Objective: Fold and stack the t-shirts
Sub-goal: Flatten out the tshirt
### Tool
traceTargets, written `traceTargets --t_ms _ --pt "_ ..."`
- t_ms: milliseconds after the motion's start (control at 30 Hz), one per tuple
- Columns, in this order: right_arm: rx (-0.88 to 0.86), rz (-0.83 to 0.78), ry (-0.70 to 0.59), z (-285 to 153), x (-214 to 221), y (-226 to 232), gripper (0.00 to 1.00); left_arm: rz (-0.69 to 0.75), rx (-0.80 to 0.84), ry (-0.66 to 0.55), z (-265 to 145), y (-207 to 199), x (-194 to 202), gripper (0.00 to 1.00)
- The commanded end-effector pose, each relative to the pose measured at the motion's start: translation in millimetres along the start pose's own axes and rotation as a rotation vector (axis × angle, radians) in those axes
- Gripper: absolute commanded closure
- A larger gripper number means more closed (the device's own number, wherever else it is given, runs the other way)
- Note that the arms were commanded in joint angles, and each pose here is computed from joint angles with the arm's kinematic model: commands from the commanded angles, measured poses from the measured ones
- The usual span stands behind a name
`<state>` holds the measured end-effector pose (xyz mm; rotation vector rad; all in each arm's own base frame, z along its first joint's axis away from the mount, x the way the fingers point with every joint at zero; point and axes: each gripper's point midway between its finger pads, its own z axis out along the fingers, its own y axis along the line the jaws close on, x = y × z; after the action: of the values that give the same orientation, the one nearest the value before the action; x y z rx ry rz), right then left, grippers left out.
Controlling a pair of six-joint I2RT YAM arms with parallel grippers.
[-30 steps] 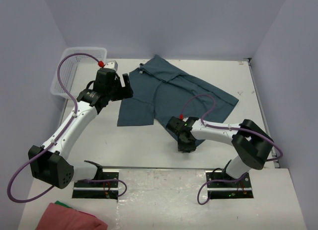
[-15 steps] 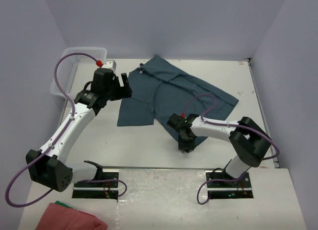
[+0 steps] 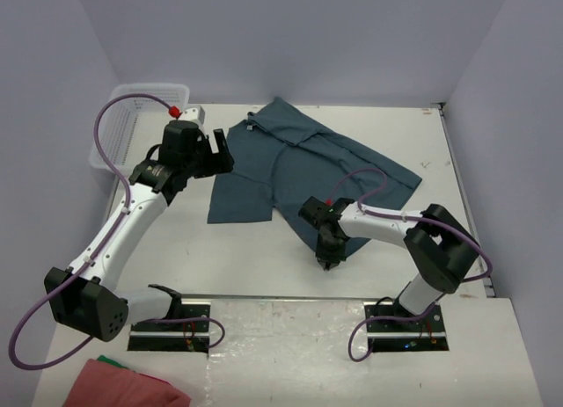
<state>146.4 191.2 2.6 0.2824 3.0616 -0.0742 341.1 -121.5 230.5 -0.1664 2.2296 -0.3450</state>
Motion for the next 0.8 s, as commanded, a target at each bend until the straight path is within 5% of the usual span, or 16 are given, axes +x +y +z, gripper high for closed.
traceTargets --t_ms 0,200,767 --pt "0.176 0.043 -0.117 36.7 -22.2 -36.9 0.89 0.013 0.029 -0.027 -6.0 -2.3 -5.8 0.12" --pt "0.184 0.043 -0.135 28.0 -28.7 -36.9 1.0 0.012 0.04 -0.019 -3.9 -3.7 -2.5 0.12" --pt "0.04 -0.167 -0.242 -58.7 2.0 9.5 1.0 0.003 -0.028 0.061 26.3 15.2 34.0 0.13"
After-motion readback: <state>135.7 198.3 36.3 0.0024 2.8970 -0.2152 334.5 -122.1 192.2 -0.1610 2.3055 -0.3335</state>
